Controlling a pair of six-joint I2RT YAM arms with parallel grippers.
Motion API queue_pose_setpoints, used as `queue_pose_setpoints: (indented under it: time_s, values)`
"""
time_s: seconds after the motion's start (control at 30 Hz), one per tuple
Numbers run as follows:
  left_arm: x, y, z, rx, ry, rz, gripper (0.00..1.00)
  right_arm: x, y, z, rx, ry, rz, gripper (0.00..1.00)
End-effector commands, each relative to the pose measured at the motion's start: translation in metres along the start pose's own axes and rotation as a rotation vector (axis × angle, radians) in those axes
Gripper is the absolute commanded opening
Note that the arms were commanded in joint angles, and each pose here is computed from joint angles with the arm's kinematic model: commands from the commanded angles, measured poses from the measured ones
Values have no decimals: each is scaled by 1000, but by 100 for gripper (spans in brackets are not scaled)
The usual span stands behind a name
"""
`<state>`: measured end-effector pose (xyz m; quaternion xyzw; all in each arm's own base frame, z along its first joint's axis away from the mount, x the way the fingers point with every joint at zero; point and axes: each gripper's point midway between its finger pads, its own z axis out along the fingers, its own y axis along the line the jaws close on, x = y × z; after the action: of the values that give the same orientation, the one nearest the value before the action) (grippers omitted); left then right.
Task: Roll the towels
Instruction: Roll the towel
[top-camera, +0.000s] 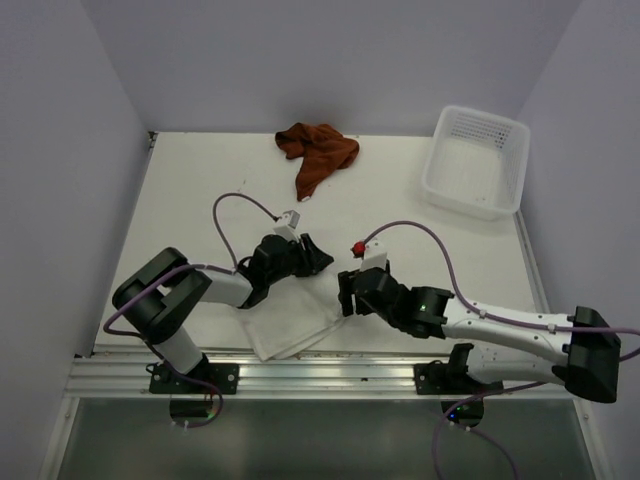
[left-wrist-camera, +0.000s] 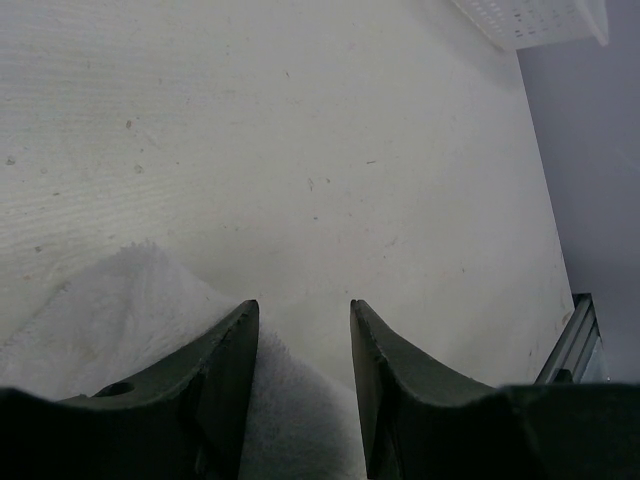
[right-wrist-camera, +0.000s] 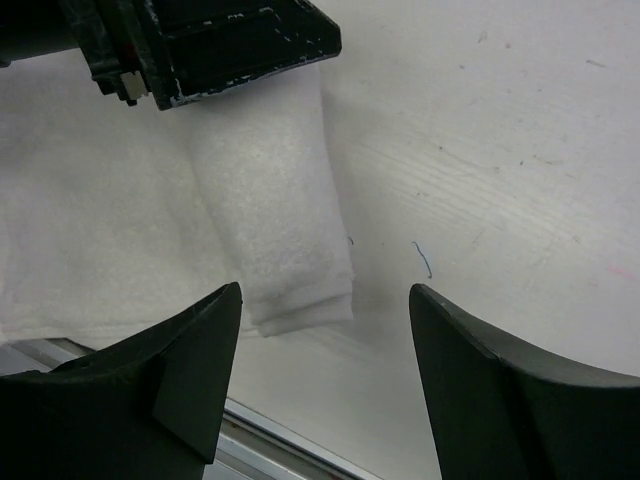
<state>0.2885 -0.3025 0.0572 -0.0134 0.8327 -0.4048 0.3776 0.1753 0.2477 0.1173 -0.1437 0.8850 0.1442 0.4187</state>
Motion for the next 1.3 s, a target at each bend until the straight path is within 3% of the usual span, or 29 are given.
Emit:
queue_pose_setpoints:
  time_s: [0.0, 0.37, 0.67, 0.83, 1.0, 1.2, 1.27]
  values:
    - [43, 43, -15, -153, 121, -12, 46, 0, 39, 2, -279, 32, 142, 72]
    - [44, 47, -21, -163, 115, -11, 46, 14, 28, 35, -361, 63, 346, 73]
    - [43, 44, -22, -148, 113, -11, 46, 32, 23, 55, -400, 122, 386, 73]
    - [44, 45, -22, -153, 115, -10, 46, 39, 28, 54, -437, 187, 339, 45]
    - [44, 45, -22, -155, 121, -10, 46, 52, 24, 56, -418, 242, 272, 37]
    - [42, 43, -24, -158, 122, -1, 47, 59, 18, 55, -405, 248, 235, 12]
    - [38, 41, -22, -160, 116, 8, 47, 57, 13, 56, -380, 231, 220, 9]
